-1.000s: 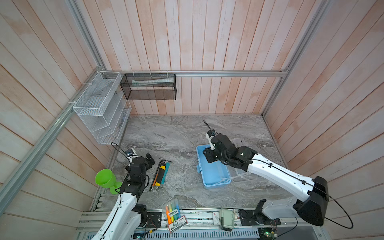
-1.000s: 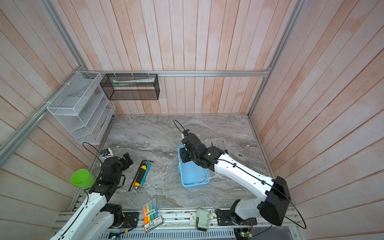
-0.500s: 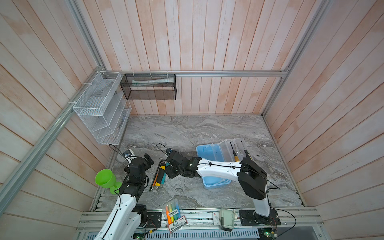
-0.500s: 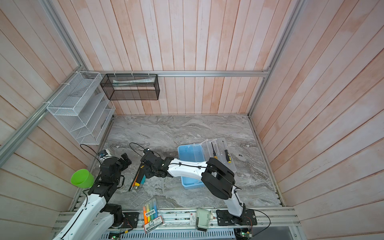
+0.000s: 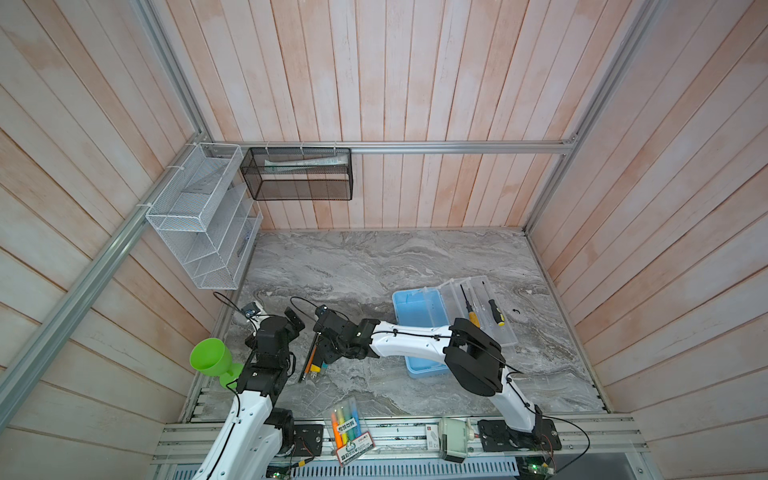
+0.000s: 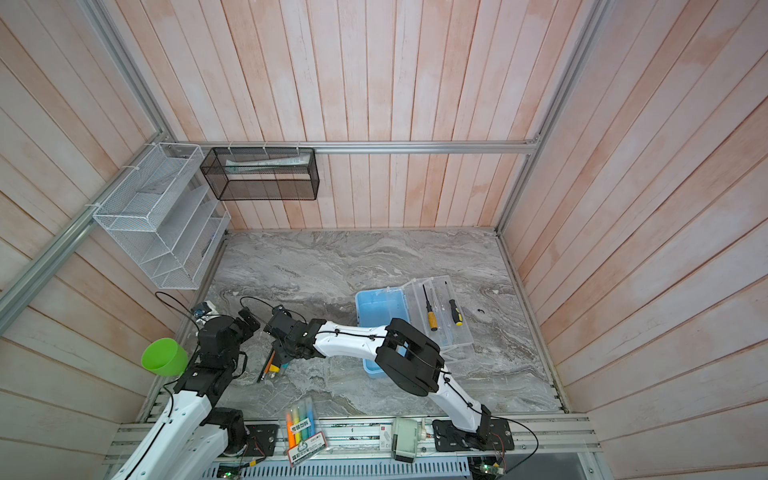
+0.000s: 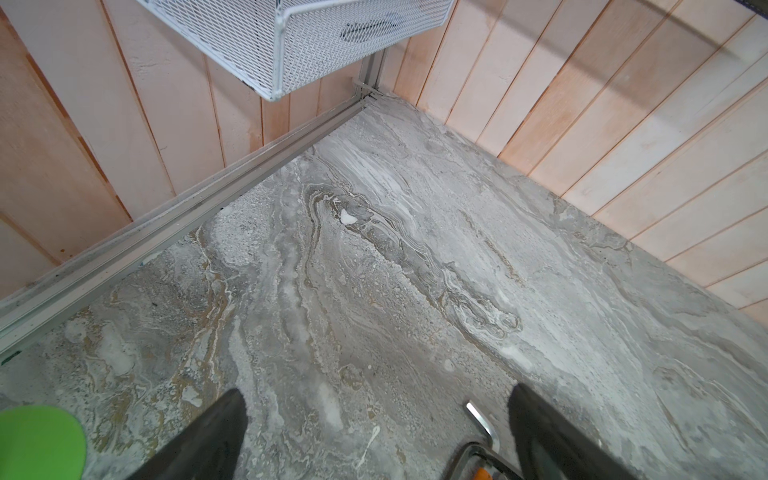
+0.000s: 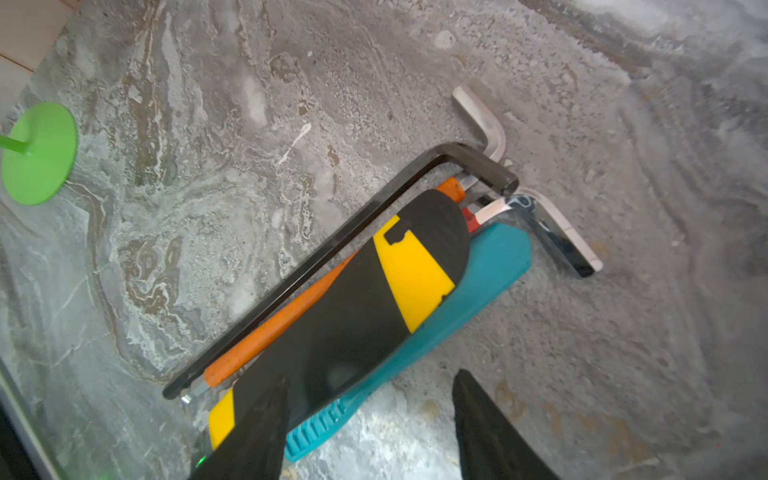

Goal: Pack the tool kit
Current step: 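Move the right gripper back over the tool pile, then lower the right gripper onto the yellow-black utility knife and grasp it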

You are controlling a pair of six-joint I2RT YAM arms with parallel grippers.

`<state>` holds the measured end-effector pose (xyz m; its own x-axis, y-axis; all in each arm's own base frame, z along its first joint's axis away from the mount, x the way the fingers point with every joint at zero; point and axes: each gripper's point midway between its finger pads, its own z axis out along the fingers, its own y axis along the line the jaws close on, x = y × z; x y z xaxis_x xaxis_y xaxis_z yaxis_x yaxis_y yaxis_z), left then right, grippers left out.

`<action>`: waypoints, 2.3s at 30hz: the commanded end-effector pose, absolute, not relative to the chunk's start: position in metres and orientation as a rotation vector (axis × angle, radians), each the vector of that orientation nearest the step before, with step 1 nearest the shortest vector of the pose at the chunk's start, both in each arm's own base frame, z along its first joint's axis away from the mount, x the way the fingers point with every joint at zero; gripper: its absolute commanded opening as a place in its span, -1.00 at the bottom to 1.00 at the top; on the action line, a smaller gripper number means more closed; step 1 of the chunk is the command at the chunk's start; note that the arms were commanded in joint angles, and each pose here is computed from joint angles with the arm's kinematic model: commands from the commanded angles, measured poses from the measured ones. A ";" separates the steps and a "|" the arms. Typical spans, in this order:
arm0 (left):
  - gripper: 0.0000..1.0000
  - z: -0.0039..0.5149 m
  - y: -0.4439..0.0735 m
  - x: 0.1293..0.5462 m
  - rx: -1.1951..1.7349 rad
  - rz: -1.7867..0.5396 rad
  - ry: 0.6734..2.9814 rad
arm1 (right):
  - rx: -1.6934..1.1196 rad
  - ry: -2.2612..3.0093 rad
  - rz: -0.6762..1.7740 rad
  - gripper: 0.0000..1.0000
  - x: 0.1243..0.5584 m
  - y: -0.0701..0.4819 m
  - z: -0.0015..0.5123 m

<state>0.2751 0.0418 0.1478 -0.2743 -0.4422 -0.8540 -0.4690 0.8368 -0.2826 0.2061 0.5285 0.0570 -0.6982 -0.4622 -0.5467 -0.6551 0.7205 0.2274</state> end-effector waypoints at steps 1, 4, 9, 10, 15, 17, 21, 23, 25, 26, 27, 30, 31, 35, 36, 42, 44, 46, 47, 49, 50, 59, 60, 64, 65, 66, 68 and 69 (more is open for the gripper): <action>0.99 0.141 0.047 0.270 -0.705 0.050 1.908 | -0.881 2.466 0.533 0.22 0.205 0.532 0.051; 0.99 0.142 0.047 0.269 -0.706 0.047 1.904 | -0.881 2.460 0.543 0.22 0.204 0.537 0.051; 0.99 0.141 0.047 0.269 -0.707 0.045 1.905 | -0.859 2.461 0.537 0.22 0.208 0.542 0.048; 0.99 0.142 0.047 0.269 -0.708 0.045 1.903 | -0.854 2.464 0.536 0.22 0.209 0.543 0.046; 0.99 0.141 0.047 0.269 -0.708 0.040 1.905 | -0.840 2.474 0.484 0.22 0.213 0.540 0.037; 0.99 0.141 0.047 0.269 -0.707 0.037 1.903 | -0.850 2.486 0.453 0.22 0.213 0.537 0.033; 0.99 0.141 0.047 0.269 -0.704 0.033 1.904 | -0.868 2.522 0.392 0.22 0.209 0.524 0.028; 0.99 0.141 0.047 0.270 -0.703 0.030 1.904 | -0.863 2.524 0.356 0.22 0.210 0.514 0.031; 0.99 0.142 0.047 0.270 -0.697 0.027 1.904 | -0.855 2.523 0.325 0.22 0.211 0.503 0.034; 0.99 0.141 0.046 0.271 -0.693 0.024 1.906 | -0.853 2.524 0.316 0.22 0.211 0.496 0.035; 0.99 0.142 0.045 0.271 -0.687 0.021 1.907 | -0.850 2.528 0.305 0.22 0.211 0.491 0.034; 0.99 0.142 0.042 0.273 -0.665 0.008 1.911 | -0.834 2.556 0.267 0.21 0.215 0.471 0.030; 1.00 0.143 0.042 0.274 -0.661 0.006 1.912 | -0.825 2.563 0.254 0.21 0.217 0.464 0.030; 1.00 0.143 0.038 0.276 -0.633 -0.011 1.918 | -0.799 2.555 0.253 0.20 0.223 0.449 0.038; 0.99 0.144 0.036 0.277 -0.624 -0.017 1.918 | -0.802 2.547 0.260 0.20 0.223 0.449 0.042; 1.00 0.143 0.014 0.282 -0.551 -0.151 1.944 | -0.847 2.464 0.413 0.21 0.216 0.457 0.075; 1.00 0.142 0.011 0.283 -0.525 -0.161 1.958 | -0.878 2.435 0.464 0.21 0.213 0.461 0.080; 1.00 0.142 0.017 0.279 -0.553 -0.123 1.967 | -0.900 2.426 0.462 0.21 0.214 0.465 0.079; 1.00 0.141 0.017 0.278 -0.555 -0.120 1.968 | -0.916 2.428 0.449 0.21 0.214 0.465 0.077; 1.00 0.141 0.015 0.279 -0.542 -0.134 1.963 | -0.942 2.430 0.418 0.20 0.216 0.470 0.071; 1.00 0.141 0.016 0.279 -0.547 -0.127 1.965 | -0.961 2.427 0.406 0.20 0.216 0.472 0.067; 1.00 0.138 0.025 0.274 -0.597 -0.082 1.963 | -0.951 2.463 0.249 0.17 0.230 0.477 0.044; 1.00 0.138 0.026 0.273 -0.603 -0.077 1.962 | -0.945 2.466 0.233 0.16 0.231 0.476 0.043; 1.00 0.138 0.027 0.272 -0.609 -0.076 1.959 | -0.953 2.487 0.210 0.13 0.230 0.474 0.034; 1.00 0.138 0.027 0.272 -0.611 -0.074 1.957 | -0.958 2.488 0.200 0.11 0.229 0.473 0.032; 1.00 0.138 0.027 0.272 -0.610 -0.074 1.958 | -0.960 2.488 0.188 0.09 0.229 0.471 0.031; 1.00 0.139 0.027 0.272 -0.610 -0.075 1.957 | -0.958 2.485 0.165 0.05 0.229 0.469 0.030; 1.00 0.138 0.027 0.272 -0.609 -0.075 1.958 | -0.957 2.485 0.154 0.03 0.229 0.468 0.029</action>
<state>0.2754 0.0236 0.1435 -0.3341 -0.4419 -0.8325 -0.3625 0.8756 -0.3193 0.2301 0.4737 0.0365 -0.6521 -0.5801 -0.4881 -0.6616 0.7499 -0.0074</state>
